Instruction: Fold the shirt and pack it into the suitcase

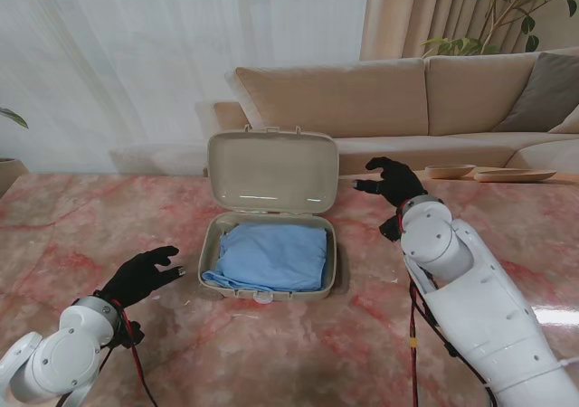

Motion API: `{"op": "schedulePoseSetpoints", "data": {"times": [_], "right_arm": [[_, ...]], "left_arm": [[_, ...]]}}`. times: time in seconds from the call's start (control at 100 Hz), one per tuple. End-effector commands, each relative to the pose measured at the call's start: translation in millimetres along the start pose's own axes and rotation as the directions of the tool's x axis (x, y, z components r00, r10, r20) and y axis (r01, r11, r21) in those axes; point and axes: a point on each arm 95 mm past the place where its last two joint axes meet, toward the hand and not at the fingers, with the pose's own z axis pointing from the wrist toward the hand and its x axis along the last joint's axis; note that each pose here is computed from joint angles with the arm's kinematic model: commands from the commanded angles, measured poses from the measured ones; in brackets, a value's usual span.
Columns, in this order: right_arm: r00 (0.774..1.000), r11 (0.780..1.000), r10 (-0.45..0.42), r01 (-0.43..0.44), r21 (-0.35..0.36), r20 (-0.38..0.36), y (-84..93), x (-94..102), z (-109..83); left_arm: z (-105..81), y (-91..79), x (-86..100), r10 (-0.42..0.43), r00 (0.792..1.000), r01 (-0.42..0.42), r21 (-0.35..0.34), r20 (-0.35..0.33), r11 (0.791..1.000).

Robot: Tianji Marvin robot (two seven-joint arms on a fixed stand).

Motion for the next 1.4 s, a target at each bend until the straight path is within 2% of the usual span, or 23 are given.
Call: {"op": "schedulePoseSetpoints", "data": {"times": [0.0,0.22,0.7,1.06,1.39], "right_arm": [[0.999,0.999,0.048,-0.048,0.010,0.012,-0.1,10.6,5.8],[0.988,0.987,0.149,-0.150,0.051,0.029,-6.9,27.0,21.4],[0.970,0.964,0.239,-0.243,0.106,0.054,-29.8,41.3,41.5],[0.951,0.944,0.305,-0.308,0.117,0.045,-38.0,46.2,44.7],[0.954,0.947,0.301,-0.300,0.115,0.007,-37.6,43.6,37.4]], "left_arm": [[-0.4,8.0,-3.5,-0.018,1.000,0.018,-0.010,0.015,1.000],[1.9,11.5,-4.5,-0.037,0.999,0.037,-0.007,0.024,0.999],[2.7,16.7,-3.4,-0.062,0.997,0.063,-0.013,0.039,0.998],[3.8,18.1,-3.5,-0.055,0.998,0.055,-0.012,0.043,0.998],[4.4,18.6,-4.4,-0.055,0.998,0.055,-0.006,0.043,0.998]]}}
